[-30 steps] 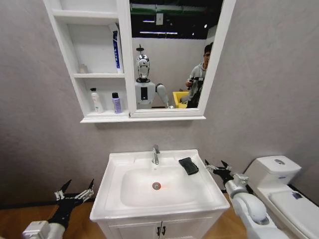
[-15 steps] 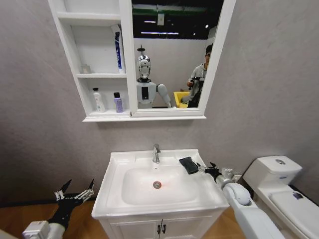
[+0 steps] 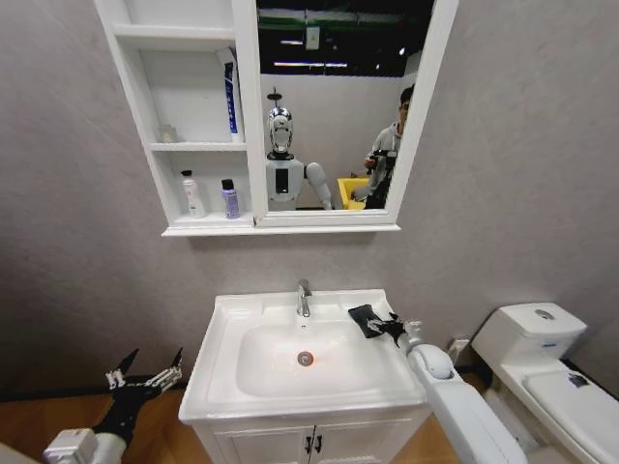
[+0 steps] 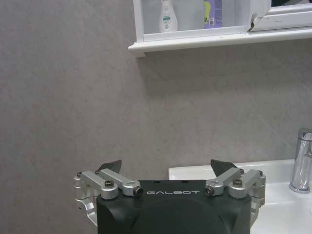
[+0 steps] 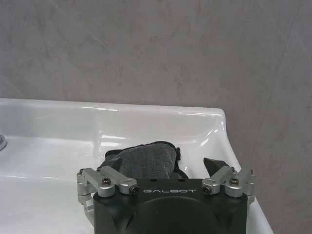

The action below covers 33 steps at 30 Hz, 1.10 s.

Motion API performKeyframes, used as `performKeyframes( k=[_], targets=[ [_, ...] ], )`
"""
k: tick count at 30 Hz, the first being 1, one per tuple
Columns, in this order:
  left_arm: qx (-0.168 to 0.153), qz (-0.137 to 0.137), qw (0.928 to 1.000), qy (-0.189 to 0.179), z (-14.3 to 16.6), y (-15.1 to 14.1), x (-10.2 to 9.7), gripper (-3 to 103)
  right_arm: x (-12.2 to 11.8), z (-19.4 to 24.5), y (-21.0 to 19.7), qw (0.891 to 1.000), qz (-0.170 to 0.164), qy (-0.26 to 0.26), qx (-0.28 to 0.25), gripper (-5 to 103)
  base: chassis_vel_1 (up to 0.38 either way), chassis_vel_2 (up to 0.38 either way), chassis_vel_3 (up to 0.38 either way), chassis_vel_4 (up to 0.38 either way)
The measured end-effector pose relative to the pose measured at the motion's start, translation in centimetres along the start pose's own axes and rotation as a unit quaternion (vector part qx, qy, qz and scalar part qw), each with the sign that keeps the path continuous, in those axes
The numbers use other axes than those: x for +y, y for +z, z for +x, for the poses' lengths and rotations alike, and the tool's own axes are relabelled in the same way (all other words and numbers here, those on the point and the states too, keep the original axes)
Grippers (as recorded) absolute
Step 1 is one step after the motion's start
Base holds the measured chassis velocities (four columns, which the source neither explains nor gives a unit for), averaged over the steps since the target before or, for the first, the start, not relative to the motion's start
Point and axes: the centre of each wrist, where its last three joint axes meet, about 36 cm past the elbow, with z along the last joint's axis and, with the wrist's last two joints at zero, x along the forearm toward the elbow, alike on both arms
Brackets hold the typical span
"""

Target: Move facial cleanser and shampoo from washbasin to cabinet, then wipe washbasin with towel.

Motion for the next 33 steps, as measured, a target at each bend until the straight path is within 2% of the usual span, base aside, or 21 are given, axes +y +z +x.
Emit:
performKeyframes(
  k=[1,3,4,6,9,12,13,16,18,19,22,23,25,29,32,33],
  targets=[
    [0.0,0.0,1.0,0.0,0.0,0.0,0.0,100,0.2,-0.4,0.2,1.0,-0.002,-0.002,0.004,89,0.0,0.0,0.0,0.0],
    [0.0,0.0,1.0,0.0,0.0,0.0,0.0,100,0.3,-0.5,0.4,1.0,-0.004,-0.003,0.006,89,0.0,0.0,0.0,0.0],
    [0.0,0.0,1.0,0.0,0.0,0.0,0.0,100,0.7,-0.8,0.7,1.0,-0.007,-0.006,0.01,79,0.0,0.0,0.0,0.0],
    [0.0,0.0,1.0,0.0,0.0,0.0,0.0,100,0.8,-1.0,0.8,1.0,-0.009,-0.007,0.011,79,0.0,0.0,0.0,0.0],
    [0.0,0.0,1.0,0.0,0.0,0.0,0.0,100,1.2,-1.5,1.4,1.0,-0.012,-0.011,0.016,62,0.0,0.0,0.0,0.0],
    [0.0,0.0,1.0,0.0,0.0,0.0,0.0,100,1.3,-1.5,1.4,1.0,-0.012,-0.011,0.017,57,0.0,0.0,0.0,0.0],
    [0.0,0.0,1.0,0.0,0.0,0.0,0.0,100,1.2,-1.5,1.4,1.0,-0.013,-0.01,0.017,45,0.0,0.0,0.0,0.0],
    [0.0,0.0,1.0,0.0,0.0,0.0,0.0,100,1.1,-1.4,1.4,1.0,-0.013,-0.009,0.017,40,0.0,0.0,0.0,0.0],
    [0.0,0.0,1.0,0.0,0.0,0.0,0.0,100,0.9,-1.1,1.4,1.0,-0.011,-0.007,0.019,30,0.0,0.0,0.0,0.0],
    [0.0,0.0,1.0,0.0,0.0,0.0,0.0,100,0.9,-1.1,1.4,1.0,-0.011,-0.007,0.019,30,0.0,0.0,0.0,0.0],
    [0.0,0.0,1.0,0.0,0.0,0.0,0.0,100,0.5,-0.6,1.1,1.0,-0.009,-0.004,0.019,13,0.0,0.0,0.0,0.0],
    [0.0,0.0,1.0,0.0,0.0,0.0,0.0,100,0.5,-0.6,1.1,1.0,-0.009,-0.004,0.019,13,0.0,0.0,0.0,0.0],
    [0.0,0.0,1.0,0.0,0.0,0.0,0.0,100,0.3,-0.1,0.5,1.0,-0.011,-0.002,0.015,4,0.0,0.0,0.0,0.0],
    [0.0,0.0,1.0,0.0,0.0,0.0,0.0,100,0.4,0.8,-0.7,1.0,-0.013,-0.002,0.004,2,0.0,0.0,0.0,0.0],
    [0.0,0.0,1.0,0.0,0.0,0.0,0.0,100,1.1,2.9,-2.3,1.0,-0.014,-0.005,-0.013,2,0.0,0.0,0.0,0.0],
    [0.0,0.0,1.0,0.0,0.0,0.0,0.0,100,2.1,4.5,-3.0,1.0,-0.019,-0.008,-0.018,2,0.0,0.0,0.0,0.0]
  ],
)
